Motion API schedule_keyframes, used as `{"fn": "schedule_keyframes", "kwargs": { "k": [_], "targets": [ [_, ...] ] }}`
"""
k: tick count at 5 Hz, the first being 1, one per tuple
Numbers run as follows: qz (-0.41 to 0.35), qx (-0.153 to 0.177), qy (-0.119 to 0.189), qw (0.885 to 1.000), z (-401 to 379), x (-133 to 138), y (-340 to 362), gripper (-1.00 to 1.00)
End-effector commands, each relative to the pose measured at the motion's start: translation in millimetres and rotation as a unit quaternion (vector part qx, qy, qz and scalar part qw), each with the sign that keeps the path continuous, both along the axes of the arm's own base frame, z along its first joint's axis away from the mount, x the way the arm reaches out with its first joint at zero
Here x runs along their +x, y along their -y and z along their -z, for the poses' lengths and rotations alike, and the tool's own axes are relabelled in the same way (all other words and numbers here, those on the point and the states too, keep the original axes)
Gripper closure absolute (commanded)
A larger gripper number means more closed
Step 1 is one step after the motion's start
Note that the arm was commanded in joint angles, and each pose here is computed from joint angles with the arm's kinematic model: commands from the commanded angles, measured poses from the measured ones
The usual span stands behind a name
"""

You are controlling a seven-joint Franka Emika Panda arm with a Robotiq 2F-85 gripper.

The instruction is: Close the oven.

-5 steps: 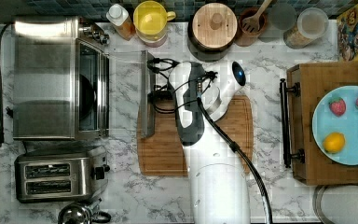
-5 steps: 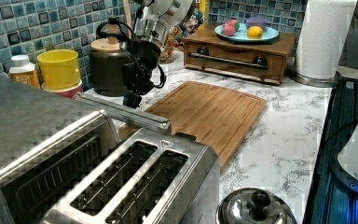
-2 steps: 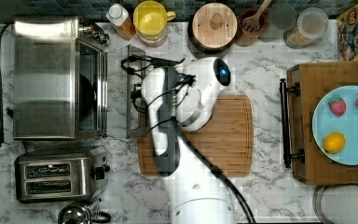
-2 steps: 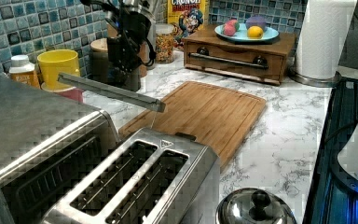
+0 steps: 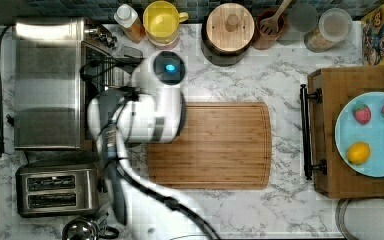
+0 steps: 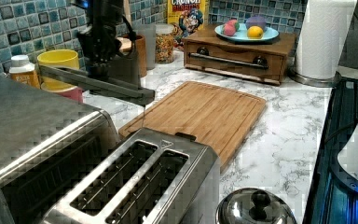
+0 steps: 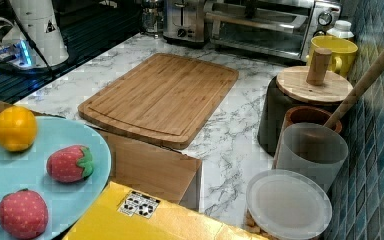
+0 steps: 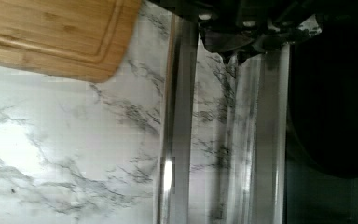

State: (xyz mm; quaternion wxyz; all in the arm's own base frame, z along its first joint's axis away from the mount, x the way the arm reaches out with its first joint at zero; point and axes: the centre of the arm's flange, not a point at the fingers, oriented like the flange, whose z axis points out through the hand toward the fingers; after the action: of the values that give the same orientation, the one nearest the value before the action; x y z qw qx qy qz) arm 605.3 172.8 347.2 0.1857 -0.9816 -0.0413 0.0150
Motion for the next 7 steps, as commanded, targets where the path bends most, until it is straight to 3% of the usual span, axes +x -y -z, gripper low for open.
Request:
{"fn": "schedule_keyframes", "kwargs": {
  "k": [1,2,3,4,5,7],
  "targets": [
    [0.001,-0.163,0.127,0.978,-96,-38,-176,1.00],
    [0.012,-0.198,0.144,0.970,-114,-34,-181,1.00],
    [0.007,-0.201,0.128,0.971,-127,-32,-187,1.00],
    [0.046,-0.179,0.170,0.968,-173,-63,-197,1.00],
    [0.048,-0.135,0.186,0.972,-207,-68,-186,1.00],
    [0.031,-0.124,0.188,0.974,-227,-82,-193,1.00]
  ]
}}
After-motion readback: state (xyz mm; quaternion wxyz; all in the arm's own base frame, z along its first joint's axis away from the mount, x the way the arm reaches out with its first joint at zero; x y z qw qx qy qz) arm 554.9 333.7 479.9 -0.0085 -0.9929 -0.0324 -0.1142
